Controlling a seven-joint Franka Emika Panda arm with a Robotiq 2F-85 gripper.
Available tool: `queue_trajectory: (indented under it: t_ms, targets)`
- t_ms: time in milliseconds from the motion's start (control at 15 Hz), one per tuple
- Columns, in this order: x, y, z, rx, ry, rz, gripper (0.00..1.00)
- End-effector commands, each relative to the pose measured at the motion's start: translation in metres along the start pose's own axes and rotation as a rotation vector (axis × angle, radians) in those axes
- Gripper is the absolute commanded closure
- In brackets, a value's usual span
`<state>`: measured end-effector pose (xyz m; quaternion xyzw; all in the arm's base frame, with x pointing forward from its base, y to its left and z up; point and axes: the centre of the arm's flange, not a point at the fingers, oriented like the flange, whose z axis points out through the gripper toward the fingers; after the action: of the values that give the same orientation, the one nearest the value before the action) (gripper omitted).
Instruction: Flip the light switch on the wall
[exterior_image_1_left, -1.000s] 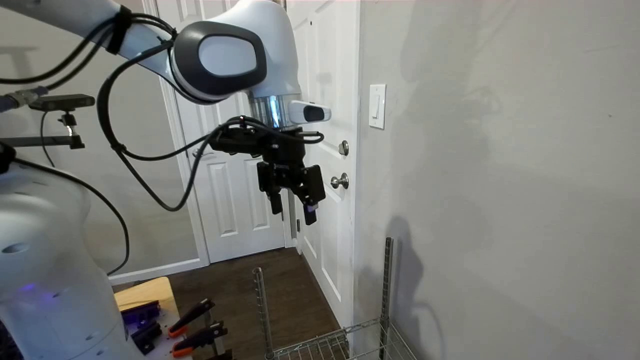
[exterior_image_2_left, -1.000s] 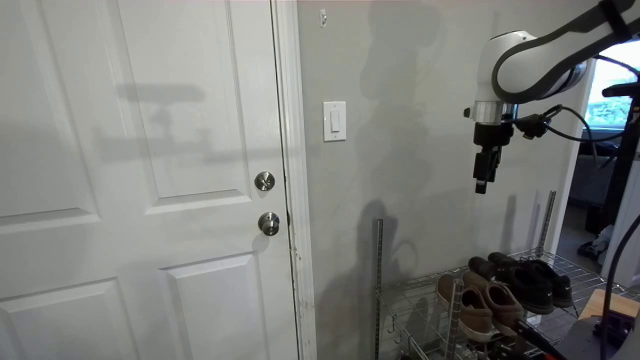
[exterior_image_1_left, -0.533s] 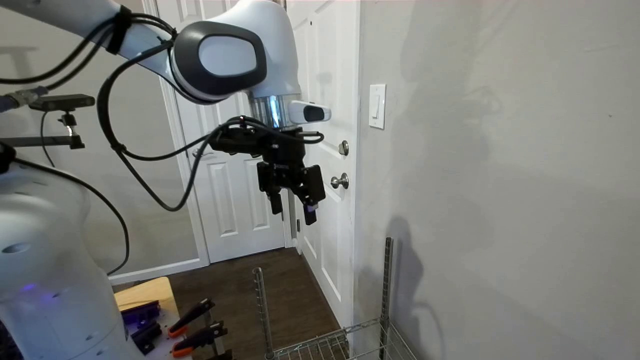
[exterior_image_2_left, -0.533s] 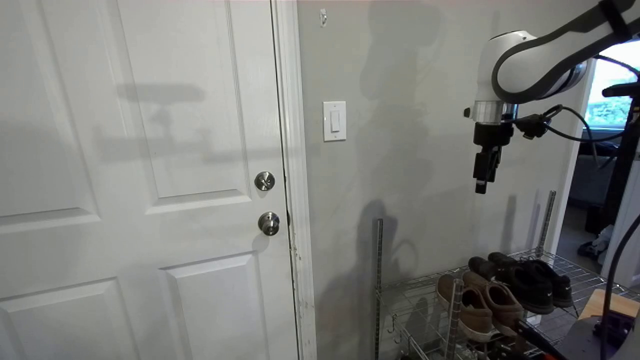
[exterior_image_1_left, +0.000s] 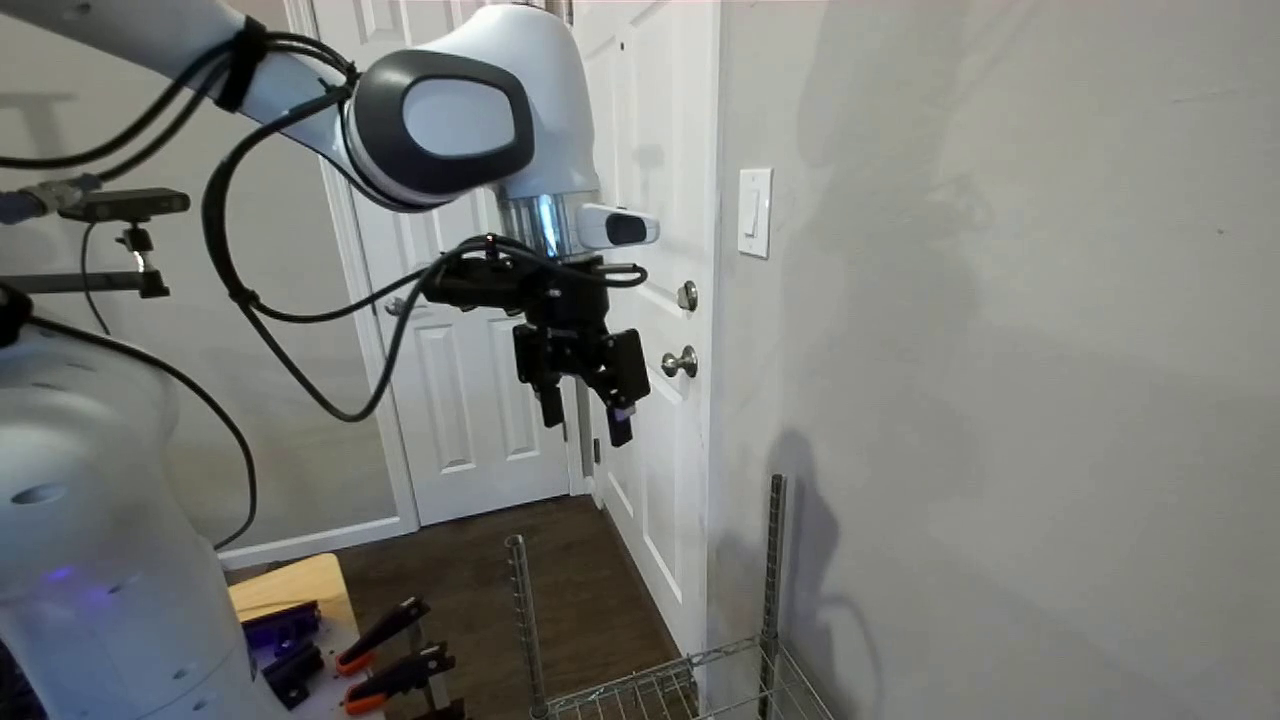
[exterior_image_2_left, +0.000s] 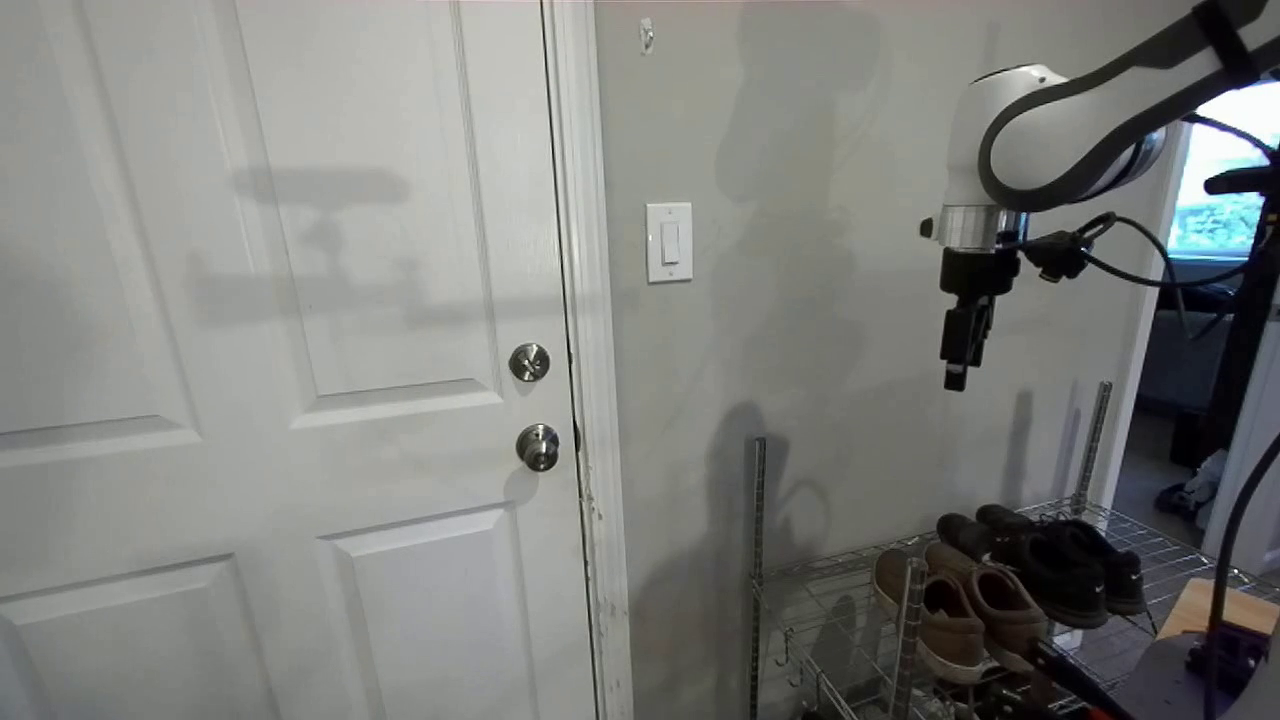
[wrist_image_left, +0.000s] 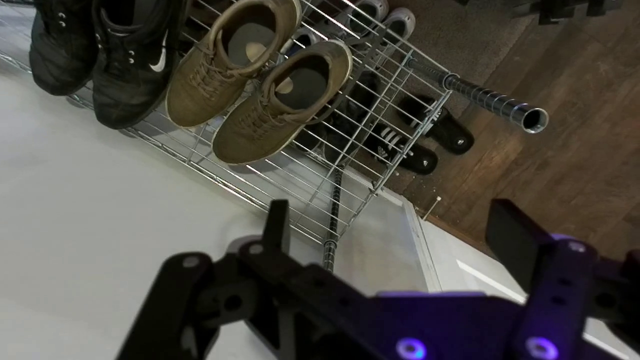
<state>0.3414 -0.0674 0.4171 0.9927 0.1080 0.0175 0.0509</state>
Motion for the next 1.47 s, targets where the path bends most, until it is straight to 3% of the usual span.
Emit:
queue_trajectory:
  t_ms: [0, 200, 267, 333, 1000, 1267, 1400]
  targets:
    - [0.015, -0.027, 0.013, -0.011, 0.076, -0.022, 0.00]
    - [0.024, -0.052, 0.024, -0.030, 0.166, -0.003, 0.00]
    - [0.025, -0.059, 0.029, -0.034, 0.194, 0.005, 0.25]
    - [0.029, -0.066, 0.031, -0.034, 0.214, 0.013, 0.26]
    - [0.061, -0.106, 0.041, -0.079, 0.367, 0.147, 0.92]
    - [0.079, -0.119, 0.040, -0.126, 0.407, 0.137, 0.98]
    - [0.088, -0.126, 0.036, -0.155, 0.433, 0.123, 0.96]
